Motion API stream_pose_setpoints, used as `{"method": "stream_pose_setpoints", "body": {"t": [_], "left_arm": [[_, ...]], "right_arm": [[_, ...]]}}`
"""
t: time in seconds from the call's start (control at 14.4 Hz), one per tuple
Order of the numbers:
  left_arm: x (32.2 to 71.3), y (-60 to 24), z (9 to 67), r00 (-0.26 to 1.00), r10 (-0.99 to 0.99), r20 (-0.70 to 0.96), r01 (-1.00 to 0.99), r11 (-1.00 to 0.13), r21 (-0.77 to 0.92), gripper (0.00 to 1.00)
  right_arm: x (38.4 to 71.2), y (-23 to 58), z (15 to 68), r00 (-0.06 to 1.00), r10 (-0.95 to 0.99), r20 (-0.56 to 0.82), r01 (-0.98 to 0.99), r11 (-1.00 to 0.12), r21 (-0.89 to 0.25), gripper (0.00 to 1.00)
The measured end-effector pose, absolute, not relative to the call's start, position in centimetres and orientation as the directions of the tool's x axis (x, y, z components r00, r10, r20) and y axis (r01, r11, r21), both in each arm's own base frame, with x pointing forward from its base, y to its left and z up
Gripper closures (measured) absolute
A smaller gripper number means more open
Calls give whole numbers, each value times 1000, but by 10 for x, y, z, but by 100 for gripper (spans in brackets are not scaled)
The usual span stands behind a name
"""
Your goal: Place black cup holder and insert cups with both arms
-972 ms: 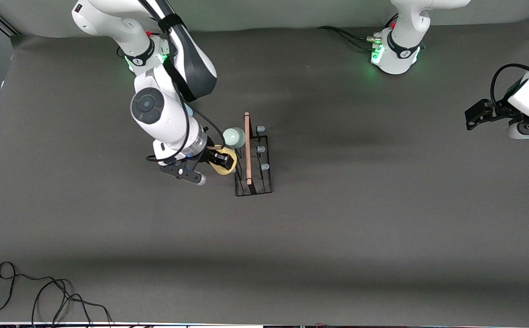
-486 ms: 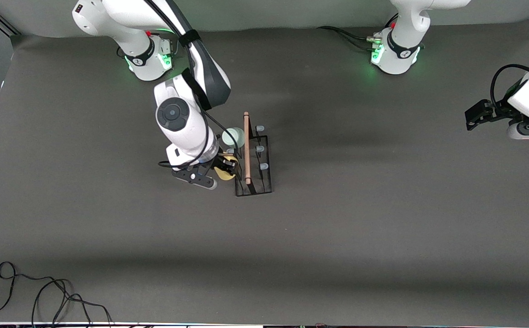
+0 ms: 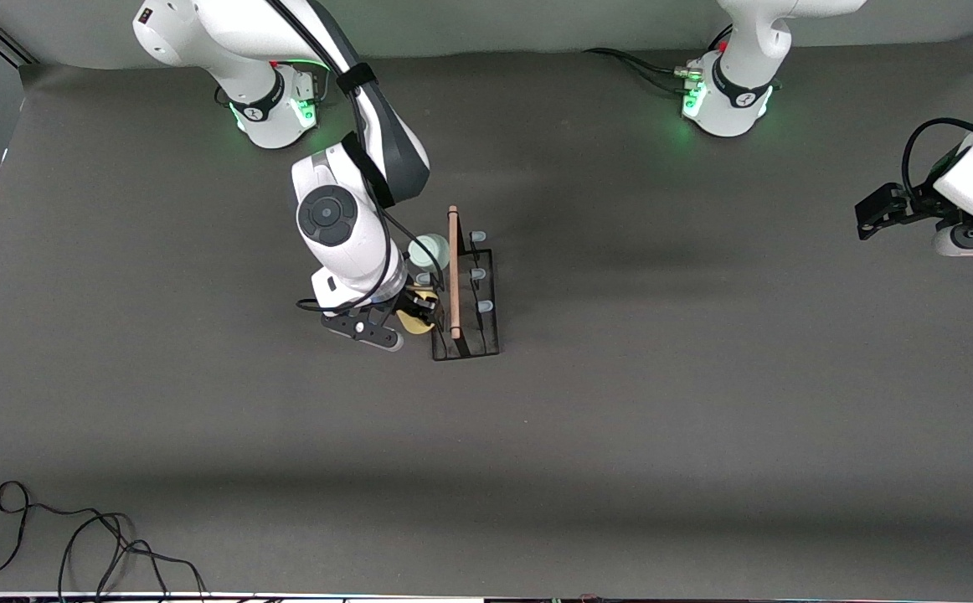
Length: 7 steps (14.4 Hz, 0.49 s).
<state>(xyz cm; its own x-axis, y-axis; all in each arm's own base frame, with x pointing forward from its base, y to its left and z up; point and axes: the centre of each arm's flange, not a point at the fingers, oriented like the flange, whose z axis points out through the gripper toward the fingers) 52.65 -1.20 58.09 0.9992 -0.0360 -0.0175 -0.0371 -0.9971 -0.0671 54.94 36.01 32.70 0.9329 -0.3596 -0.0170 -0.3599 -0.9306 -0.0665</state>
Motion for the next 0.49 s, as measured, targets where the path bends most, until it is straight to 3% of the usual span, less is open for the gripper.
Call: {"method": "stream_pose_setpoints", "body": {"t": [0.21, 0.49], "left_arm": [[527, -12, 581, 999, -36, -18, -37, -997, -67, 0], [526, -12, 581, 999, -36, -18, -37, -997, -67, 0]], "right_arm": [[550, 360, 325, 933, -361, -16, -361, -930, -64, 1], [558, 354, 342, 928, -372, -7, -371, -925, -80, 0]]}}
